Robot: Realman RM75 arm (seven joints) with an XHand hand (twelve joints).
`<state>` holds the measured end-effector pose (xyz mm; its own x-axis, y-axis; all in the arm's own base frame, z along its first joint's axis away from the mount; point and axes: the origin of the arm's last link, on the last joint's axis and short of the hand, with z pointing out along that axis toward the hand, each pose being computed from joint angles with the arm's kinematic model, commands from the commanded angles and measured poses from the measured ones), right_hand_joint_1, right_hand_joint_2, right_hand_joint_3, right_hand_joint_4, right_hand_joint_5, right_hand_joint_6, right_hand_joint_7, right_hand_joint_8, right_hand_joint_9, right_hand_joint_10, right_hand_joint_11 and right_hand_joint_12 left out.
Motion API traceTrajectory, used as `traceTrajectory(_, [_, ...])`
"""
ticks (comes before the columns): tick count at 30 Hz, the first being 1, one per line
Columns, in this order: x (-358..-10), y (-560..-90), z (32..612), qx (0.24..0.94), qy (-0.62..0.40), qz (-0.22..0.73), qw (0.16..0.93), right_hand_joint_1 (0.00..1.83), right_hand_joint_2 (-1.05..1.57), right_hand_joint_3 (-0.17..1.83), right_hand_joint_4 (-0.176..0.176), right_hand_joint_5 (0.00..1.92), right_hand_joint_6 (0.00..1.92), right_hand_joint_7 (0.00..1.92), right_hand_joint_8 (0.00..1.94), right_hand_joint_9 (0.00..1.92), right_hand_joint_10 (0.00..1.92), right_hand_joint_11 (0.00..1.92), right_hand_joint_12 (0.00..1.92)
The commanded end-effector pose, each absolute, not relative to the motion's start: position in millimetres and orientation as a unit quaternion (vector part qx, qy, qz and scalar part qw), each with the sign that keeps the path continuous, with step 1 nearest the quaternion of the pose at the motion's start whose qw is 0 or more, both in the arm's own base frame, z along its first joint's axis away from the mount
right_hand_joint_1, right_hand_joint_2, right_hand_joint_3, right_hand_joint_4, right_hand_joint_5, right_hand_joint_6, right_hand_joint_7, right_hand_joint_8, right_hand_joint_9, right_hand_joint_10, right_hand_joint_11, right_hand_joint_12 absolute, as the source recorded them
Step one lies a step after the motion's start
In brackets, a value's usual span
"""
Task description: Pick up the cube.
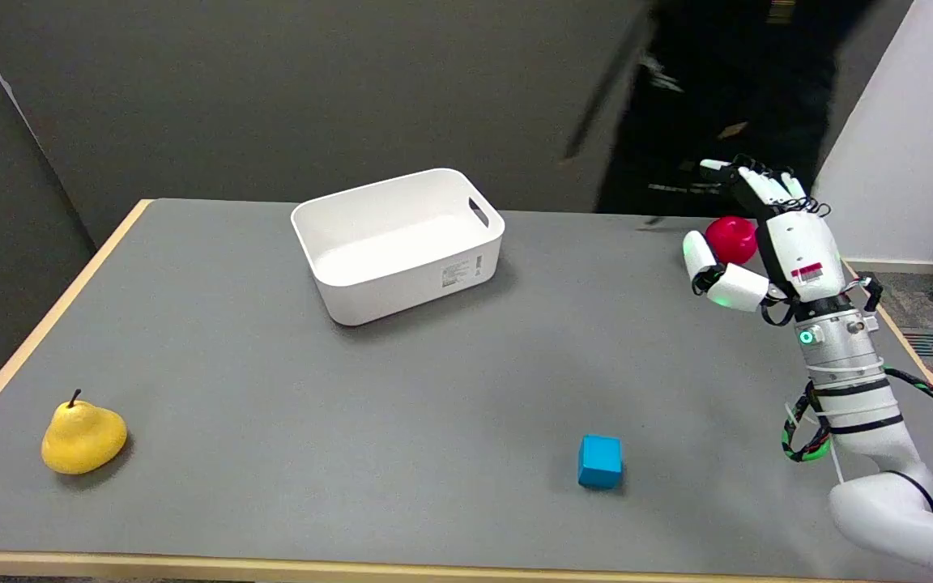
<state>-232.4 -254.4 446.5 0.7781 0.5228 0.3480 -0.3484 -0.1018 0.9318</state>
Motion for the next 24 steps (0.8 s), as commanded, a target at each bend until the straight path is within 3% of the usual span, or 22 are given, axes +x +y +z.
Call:
traceTrajectory(1, [-236.7, -250.3, 445.8, 0.668, 0.06, 0.323, 0.668, 0.33, 0.73, 1.0, 0.053, 0.27, 0.54, 0.36, 0.42, 0.33, 0.81, 0.09, 1.18])
traceTrajectory(10, [-236.0, -233.5, 445.0, 0.693, 0.045, 0.313, 0.648, 0.33, 0.71, 1.0, 0.058, 0.27, 0.54, 0.37, 0.43, 0.34, 0.81, 0.1, 1.18])
traceTrajectory(18, [-234.8, -171.9, 424.7, 0.73, 0.04, 0.327, 0.598, 0.32, 0.69, 0.99, 0.074, 0.28, 0.57, 0.39, 0.46, 0.37, 0.83, 0.13, 1.19])
traceTrajectory(24, [-255.2, -130.9, 401.6, 0.759, 0.028, 0.314, 0.57, 0.32, 0.68, 0.99, 0.08, 0.3, 0.59, 0.42, 0.48, 0.39, 0.86, 0.15, 1.22])
